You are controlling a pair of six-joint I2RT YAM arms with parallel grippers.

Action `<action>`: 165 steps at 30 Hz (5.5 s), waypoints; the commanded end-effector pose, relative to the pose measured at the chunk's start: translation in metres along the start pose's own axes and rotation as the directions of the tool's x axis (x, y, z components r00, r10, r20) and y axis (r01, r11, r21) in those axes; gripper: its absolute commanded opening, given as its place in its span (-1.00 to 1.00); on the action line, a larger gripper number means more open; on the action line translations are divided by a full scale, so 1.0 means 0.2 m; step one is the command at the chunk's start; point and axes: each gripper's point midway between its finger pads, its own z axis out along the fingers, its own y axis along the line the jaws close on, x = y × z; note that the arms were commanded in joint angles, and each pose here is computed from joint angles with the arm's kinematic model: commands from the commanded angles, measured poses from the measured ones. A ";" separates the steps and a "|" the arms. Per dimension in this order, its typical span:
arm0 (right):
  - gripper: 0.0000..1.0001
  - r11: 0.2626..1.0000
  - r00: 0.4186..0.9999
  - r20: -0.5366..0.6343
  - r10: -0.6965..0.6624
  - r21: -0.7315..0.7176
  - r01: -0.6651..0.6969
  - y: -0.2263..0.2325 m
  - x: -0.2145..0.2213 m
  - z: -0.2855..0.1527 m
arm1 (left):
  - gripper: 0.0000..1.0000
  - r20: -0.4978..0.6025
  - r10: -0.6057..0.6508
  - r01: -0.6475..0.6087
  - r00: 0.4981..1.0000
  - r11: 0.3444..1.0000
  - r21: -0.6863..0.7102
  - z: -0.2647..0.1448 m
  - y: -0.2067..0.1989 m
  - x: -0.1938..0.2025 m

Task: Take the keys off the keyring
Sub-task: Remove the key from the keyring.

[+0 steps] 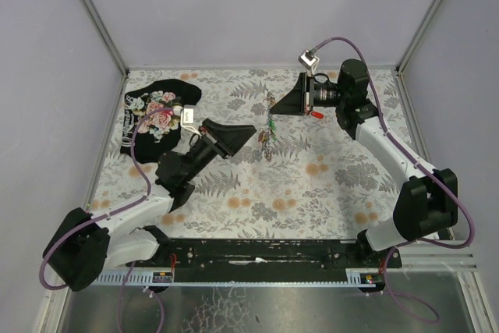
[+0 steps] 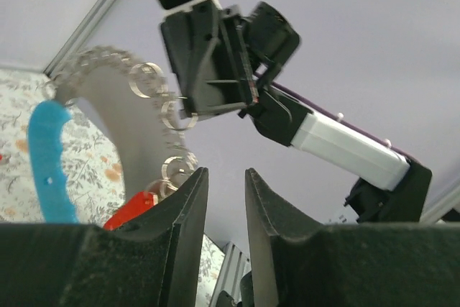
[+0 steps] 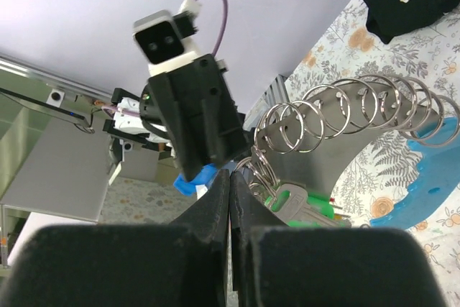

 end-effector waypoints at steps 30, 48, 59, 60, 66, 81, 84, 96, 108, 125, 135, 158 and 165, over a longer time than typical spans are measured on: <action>-1.00 0.990 0.998 -0.006 -0.060 -0.126 0.059 0.14 -0.01 -0.03 | -0.39 -0.027 -0.297 0.298 0.955 0.951 0.076 0.21 0.07 -0.07; -1.00 0.991 0.999 -0.012 -0.048 -0.123 0.046 0.10 -0.01 -0.03 | -0.42 -0.061 -0.319 0.324 0.946 0.938 0.126 0.23 0.04 -0.05; -1.00 0.989 0.998 -0.013 -0.066 -0.132 0.064 0.13 -0.01 -0.03 | -0.45 -0.070 -0.311 0.316 0.948 0.947 0.064 0.24 0.10 -0.02; -1.00 0.989 0.998 -0.012 -0.069 -0.132 0.066 0.14 -0.02 -0.03 | -0.45 -0.064 -0.303 0.306 0.951 0.950 0.054 0.23 0.11 -0.02; -1.00 0.989 0.998 -0.011 -0.069 -0.132 0.067 0.14 -0.02 -0.03 | -0.41 -0.036 -0.265 0.265 0.964 0.964 0.016 0.21 0.13 -0.04; -1.00 0.988 0.998 -0.016 -0.067 -0.142 0.064 0.14 -0.02 -0.03 | -0.41 -0.066 -0.274 0.276 0.959 0.961 0.016 0.26 0.16 -0.02; -1.00 0.988 0.998 -0.019 -0.063 -0.142 0.060 0.14 -0.01 -0.03 | -0.42 -0.078 -0.282 0.285 0.956 0.958 0.031 0.27 0.15 -0.02; -1.00 0.989 0.998 -0.026 -0.054 -0.139 0.050 0.11 -0.01 -0.03 | -0.44 -0.093 -0.301 0.308 0.949 0.948 0.075 0.27 0.11 -0.02; -1.00 0.991 0.998 -0.031 -0.055 -0.124 0.051 0.09 0.00 -0.03 | -0.48 -0.101 -0.315 0.325 0.944 0.940 0.106 0.27 0.08 -0.03; -1.00 0.993 0.994 -0.039 -0.098 -0.064 0.095 0.03 -0.01 -0.02 | -0.67 -0.084 -0.317 0.326 0.945 0.938 0.122 0.25 0.06 -0.05; -1.00 0.991 0.991 -0.036 -0.125 -0.061 0.123 0.03 -0.01 -0.02 | -0.71 -0.093 -0.322 0.331 0.942 0.938 0.108 0.25 0.09 -0.04; -1.00 0.984 0.986 -0.032 -0.165 -0.074 0.162 0.07 -0.02 -0.03 | -1.00 -0.135 -0.313 0.322 0.940 0.945 0.052 0.26 0.12 0.00; -0.59 0.975 0.978 -0.039 -0.203 -0.098 0.198 0.12 -0.02 -0.04 | -1.00 -0.118 -0.320 0.330 0.940 0.941 0.072 0.25 0.08 -0.04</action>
